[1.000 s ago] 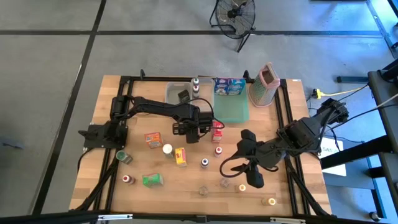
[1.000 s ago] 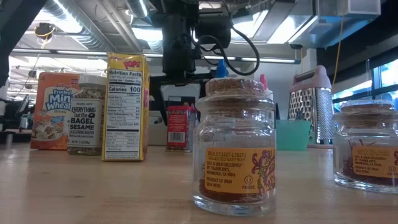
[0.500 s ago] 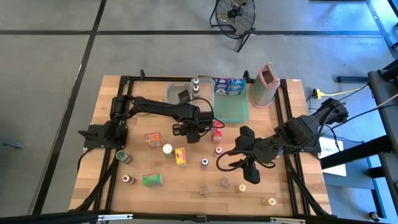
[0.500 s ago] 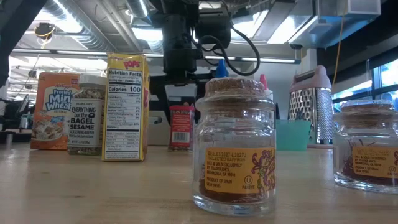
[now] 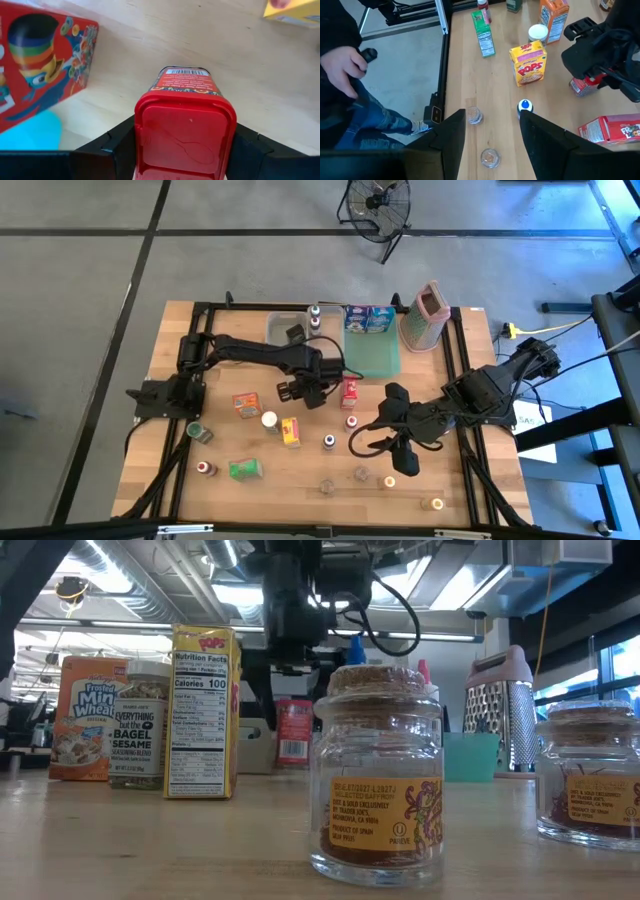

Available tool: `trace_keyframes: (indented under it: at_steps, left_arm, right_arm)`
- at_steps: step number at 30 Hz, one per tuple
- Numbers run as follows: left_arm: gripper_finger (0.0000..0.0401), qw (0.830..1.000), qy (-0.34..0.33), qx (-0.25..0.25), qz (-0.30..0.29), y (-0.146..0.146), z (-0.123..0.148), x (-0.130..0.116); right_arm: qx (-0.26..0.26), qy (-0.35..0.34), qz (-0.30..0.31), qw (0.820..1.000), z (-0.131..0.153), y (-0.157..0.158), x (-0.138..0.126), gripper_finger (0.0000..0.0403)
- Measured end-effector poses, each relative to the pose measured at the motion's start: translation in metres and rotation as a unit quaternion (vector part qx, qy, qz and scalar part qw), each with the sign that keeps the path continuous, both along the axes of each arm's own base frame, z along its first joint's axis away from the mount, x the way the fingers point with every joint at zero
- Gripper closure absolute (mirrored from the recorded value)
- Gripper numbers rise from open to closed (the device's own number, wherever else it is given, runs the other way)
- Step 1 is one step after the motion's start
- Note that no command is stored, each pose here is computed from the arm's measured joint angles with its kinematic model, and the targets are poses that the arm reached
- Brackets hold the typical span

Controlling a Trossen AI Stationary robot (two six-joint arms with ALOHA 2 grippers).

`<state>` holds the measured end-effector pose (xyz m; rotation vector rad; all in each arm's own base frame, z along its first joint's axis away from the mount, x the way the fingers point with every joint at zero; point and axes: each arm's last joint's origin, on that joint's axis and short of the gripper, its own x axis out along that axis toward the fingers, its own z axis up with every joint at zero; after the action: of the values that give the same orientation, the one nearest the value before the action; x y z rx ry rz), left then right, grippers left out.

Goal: Pick & Place Kitchen Items
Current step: Put the red seasoning can into the gray bin

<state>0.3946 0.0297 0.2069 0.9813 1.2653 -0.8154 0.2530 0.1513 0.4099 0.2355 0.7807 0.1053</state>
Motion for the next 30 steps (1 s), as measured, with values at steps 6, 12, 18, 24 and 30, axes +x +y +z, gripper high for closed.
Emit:
trace_keyframes:
  at_steps: [6, 12, 18, 24, 30]
  left_arm:
    - [0.0181, 1.0, 0.025, -0.003, 0.009, 0.0, 0.022, -0.004]
    - [0.0181, 0.998, 0.042, -0.001, 0.051, 0.0, 0.047, -0.007]
    - [0.0181, 0.994, 0.072, -0.018, 0.08, 0.001, 0.065, -0.016]
    - [0.018, 0.991, 0.065, 0.004, 0.116, 0.009, 0.085, -0.031]
    - [0.018, 0.981, 0.06, 0.017, 0.182, 0.032, 0.108, -0.055]
  right_arm:
    - [-0.006, -0.003, -0.003, 1.0, 0.0, 0.0, 0.0, 0.0213]
    - [-0.005, -0.006, -0.002, 1.0, 0.0, 0.0, 0.001, 0.0213]
    - [-0.004, -0.009, -0.001, 1.0, 0.001, 0.0, 0.001, 0.0213]
    - [0.003, -0.021, -0.001, 1.0, 0.003, 0.001, 0.002, 0.0213]
    - [-0.001, -0.023, -0.007, 1.0, 0.003, 0.001, 0.003, 0.0213]
